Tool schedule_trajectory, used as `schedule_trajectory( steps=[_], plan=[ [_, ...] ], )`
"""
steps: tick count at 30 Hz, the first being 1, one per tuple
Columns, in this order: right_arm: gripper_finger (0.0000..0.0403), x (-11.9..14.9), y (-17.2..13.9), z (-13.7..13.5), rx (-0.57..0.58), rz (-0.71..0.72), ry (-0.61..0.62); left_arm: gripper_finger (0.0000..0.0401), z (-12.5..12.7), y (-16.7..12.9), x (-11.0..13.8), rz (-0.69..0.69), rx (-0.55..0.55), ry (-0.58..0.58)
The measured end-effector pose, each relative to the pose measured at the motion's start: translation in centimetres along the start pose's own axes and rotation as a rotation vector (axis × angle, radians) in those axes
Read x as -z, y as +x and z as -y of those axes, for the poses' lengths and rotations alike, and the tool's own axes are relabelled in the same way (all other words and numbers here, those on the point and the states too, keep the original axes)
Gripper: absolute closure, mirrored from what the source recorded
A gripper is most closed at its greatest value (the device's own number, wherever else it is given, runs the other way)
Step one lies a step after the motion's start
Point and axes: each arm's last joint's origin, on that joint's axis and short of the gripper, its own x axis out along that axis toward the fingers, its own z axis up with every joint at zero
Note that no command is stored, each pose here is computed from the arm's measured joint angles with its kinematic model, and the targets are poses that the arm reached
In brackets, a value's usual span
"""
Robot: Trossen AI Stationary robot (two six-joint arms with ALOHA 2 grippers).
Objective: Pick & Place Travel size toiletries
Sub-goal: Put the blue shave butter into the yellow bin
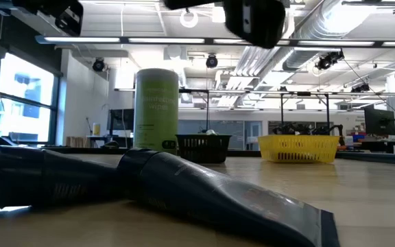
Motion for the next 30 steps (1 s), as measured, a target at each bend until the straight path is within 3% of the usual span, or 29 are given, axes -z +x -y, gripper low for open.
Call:
schedule_trajectory(
  steps=[11,21,25,30],
  plan=[
    [0.04,1.8,3.3,-1.6,0.121,-0.132,0.053,0.04,0.0,0.0,0.2,-0.016,0.002,-0.01],
    [0.0398,1.3,3.9,-1.1,0.068,-0.184,0.051,0.04,0.0,0.0,0.1,-0.016,0.003,-0.008],
    [0.0368,1.5,3.9,-1.0,0.059,-0.211,0.012,0.04,0.0,0.0,0.1,-0.016,0.003,-0.008],
    [0.0287,1.6,3.9,-0.9,0.074,-0.209,-0.002,0.04,0.0,0.0,0.1,-0.017,0.01,-0.011]
  ],
)
